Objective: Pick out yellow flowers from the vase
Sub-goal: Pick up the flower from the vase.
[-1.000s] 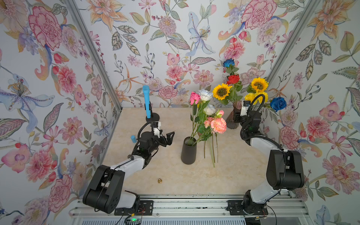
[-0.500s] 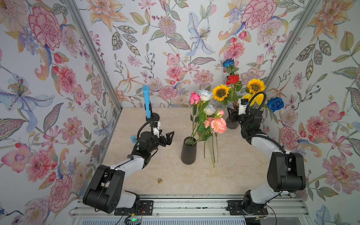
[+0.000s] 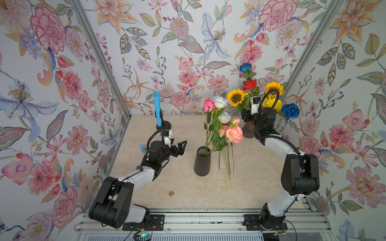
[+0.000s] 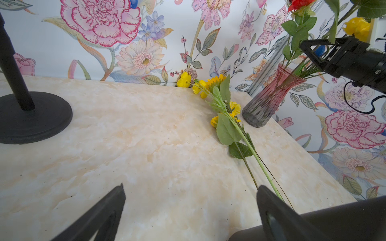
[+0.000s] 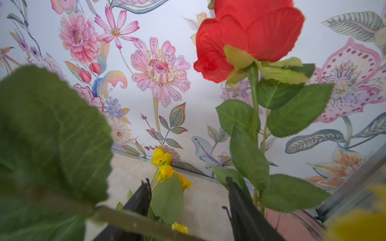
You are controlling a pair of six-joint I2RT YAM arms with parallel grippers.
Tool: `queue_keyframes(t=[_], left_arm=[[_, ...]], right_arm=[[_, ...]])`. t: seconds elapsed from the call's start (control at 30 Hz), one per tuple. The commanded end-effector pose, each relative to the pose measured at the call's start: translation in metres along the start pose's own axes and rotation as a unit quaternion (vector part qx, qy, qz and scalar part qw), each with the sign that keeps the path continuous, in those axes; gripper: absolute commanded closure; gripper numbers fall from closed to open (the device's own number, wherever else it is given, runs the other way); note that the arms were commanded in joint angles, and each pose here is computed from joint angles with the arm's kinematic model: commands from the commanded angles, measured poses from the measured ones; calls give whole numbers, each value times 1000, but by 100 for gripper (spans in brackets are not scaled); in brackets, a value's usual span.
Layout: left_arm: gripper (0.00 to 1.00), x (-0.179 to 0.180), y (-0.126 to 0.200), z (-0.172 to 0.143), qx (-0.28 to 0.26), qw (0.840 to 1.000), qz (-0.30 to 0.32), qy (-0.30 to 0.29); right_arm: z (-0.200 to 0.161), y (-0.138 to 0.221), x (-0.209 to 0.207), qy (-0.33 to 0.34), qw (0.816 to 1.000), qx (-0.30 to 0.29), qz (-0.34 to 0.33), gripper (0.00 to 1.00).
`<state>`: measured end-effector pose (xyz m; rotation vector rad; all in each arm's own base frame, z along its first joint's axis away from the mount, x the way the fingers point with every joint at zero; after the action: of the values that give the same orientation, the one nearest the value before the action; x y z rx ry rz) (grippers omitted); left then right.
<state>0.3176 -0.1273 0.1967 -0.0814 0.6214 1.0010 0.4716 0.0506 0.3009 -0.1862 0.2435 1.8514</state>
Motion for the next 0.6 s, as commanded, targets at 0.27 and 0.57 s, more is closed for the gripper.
queue_keyframes(t=[0.27,0.57], left_arm=[[0,6,-5,0,0,1000,-4,2],[0,4,-4,1,-2,1000,-7,0]], right_arm=[[12,-5,0,45,998,-5,-35,61],[19,6,0,60,997,-3,-52,82]])
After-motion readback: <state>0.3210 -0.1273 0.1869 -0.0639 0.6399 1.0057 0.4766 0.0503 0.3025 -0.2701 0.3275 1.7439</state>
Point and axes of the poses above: each gripper's point midway between its finger pads, its own y axis back along the fingers, its own x axis along the line the jaws close on, z = x × y, the point moved 8 cm from there along y, back along the fingers, and after that the axes turned 10 degrees about y, right-handed, at the moved point
